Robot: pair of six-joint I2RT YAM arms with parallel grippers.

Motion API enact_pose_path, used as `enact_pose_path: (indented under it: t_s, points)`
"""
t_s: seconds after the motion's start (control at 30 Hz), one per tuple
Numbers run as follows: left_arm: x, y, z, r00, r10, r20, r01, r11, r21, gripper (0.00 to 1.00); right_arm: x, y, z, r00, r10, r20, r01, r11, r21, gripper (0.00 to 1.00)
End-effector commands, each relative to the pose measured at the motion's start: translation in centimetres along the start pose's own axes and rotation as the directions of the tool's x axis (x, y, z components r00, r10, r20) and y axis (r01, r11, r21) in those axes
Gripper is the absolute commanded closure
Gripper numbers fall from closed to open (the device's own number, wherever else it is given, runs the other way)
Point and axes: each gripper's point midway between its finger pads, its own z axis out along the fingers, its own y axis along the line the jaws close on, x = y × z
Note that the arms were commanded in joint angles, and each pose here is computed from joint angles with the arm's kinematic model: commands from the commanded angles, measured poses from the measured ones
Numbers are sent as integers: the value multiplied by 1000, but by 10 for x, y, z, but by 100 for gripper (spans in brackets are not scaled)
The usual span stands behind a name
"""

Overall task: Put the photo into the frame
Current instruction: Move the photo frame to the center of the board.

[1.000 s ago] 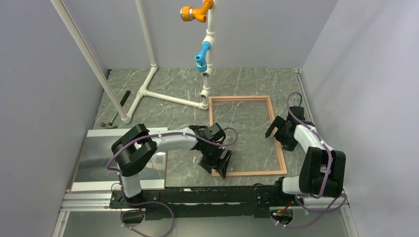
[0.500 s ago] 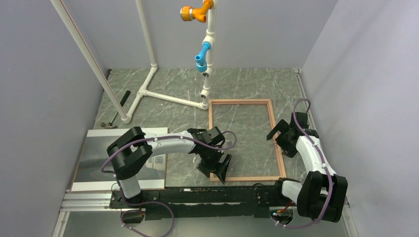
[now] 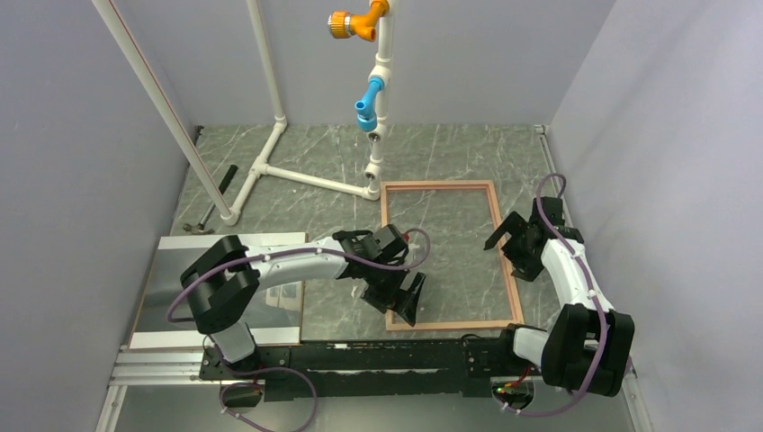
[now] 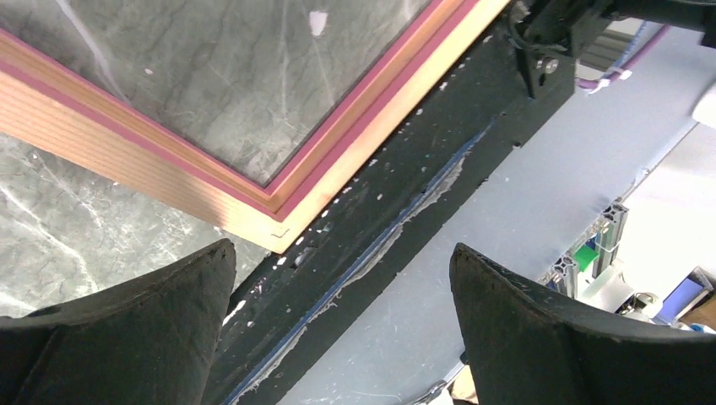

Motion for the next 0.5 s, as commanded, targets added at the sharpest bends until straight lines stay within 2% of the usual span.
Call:
enact_pose_path:
  t_s: [0.0,0.13,0.27,0.47]
  points:
    - [-29,-30,-31,983,96,154,-109,991,79,0,-12,27,-19,999,-41,23,44,992,-120,0]
    - [-41,-44,-53,961,105,257,-151,975,165,1,-13,42,-28,997,-66,29,71,976,-206,0]
    - [-52,-43,-78,930,41,366,-141,957,252,1,-12,52,-37,995,-93,37,99,963,-252,0]
    - [-63,3,-117,849,-85,522,-58,966,251,1,4,71,-40,990,-140,-10,130,942,-308,0]
